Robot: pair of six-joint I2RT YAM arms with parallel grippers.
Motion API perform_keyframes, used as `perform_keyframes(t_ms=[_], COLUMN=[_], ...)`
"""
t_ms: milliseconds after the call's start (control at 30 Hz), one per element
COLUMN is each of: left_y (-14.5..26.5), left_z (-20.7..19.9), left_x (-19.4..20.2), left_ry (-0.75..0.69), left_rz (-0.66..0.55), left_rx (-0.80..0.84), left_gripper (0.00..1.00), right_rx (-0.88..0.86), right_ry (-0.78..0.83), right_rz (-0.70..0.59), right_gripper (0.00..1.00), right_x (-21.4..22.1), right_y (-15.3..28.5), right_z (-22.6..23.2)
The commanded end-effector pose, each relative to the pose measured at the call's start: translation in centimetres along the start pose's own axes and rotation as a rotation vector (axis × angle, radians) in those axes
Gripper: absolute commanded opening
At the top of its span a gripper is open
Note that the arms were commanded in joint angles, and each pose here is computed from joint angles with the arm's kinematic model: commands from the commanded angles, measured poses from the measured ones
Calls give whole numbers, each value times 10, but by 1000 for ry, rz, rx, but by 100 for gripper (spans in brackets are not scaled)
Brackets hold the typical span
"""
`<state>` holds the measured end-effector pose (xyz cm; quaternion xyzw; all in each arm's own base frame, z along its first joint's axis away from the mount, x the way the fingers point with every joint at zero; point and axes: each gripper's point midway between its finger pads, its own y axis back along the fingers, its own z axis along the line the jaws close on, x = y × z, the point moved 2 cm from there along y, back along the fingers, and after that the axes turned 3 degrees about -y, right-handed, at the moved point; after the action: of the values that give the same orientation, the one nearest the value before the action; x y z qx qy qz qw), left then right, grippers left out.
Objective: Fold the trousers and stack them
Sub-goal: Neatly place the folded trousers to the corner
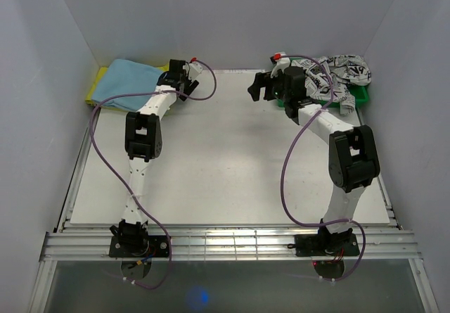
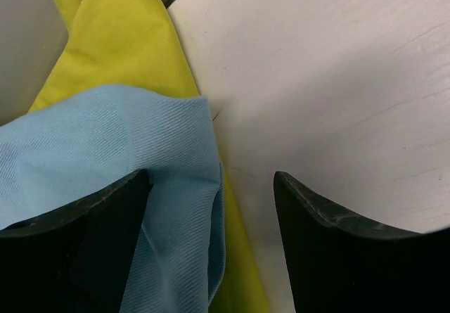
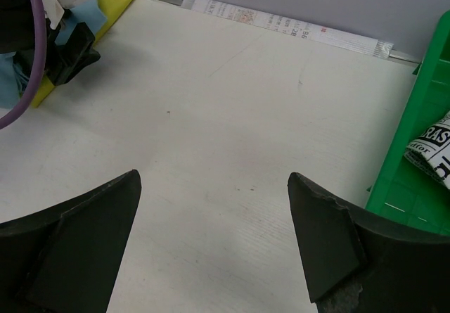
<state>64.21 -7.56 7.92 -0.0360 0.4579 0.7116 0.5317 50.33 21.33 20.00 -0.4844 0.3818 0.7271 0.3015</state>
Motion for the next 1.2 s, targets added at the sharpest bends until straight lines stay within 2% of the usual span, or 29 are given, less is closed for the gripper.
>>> perform_keyframes(t_ms=[0, 267, 500, 733, 900, 1167], left_y=[26, 39, 60, 73, 75, 80], left_z=[46, 66, 82, 92, 90, 67], left_x=[-14, -15, -14, -7, 4, 13], left_ry=[0, -39, -83, -117, -134, -155], left_rz=[-28, -22, -22, 8, 45, 56], left_rx=[-139, -187, -216, -217, -171, -29], left_gripper=[82, 80, 87, 89, 88, 94], right_rx=[-21, -18, -16, -8, -8, 0], right_ry=[30, 39, 36, 37, 31, 23], right_rz=[-82, -85, -83, -83, -78, -74], right_gripper=[90, 90, 90, 90, 90, 90], right_x=[-30, -30, -28, -28, -26, -25], right_y=[13, 17, 20, 21, 21, 22], right_z=[8, 8, 7, 6, 6, 2])
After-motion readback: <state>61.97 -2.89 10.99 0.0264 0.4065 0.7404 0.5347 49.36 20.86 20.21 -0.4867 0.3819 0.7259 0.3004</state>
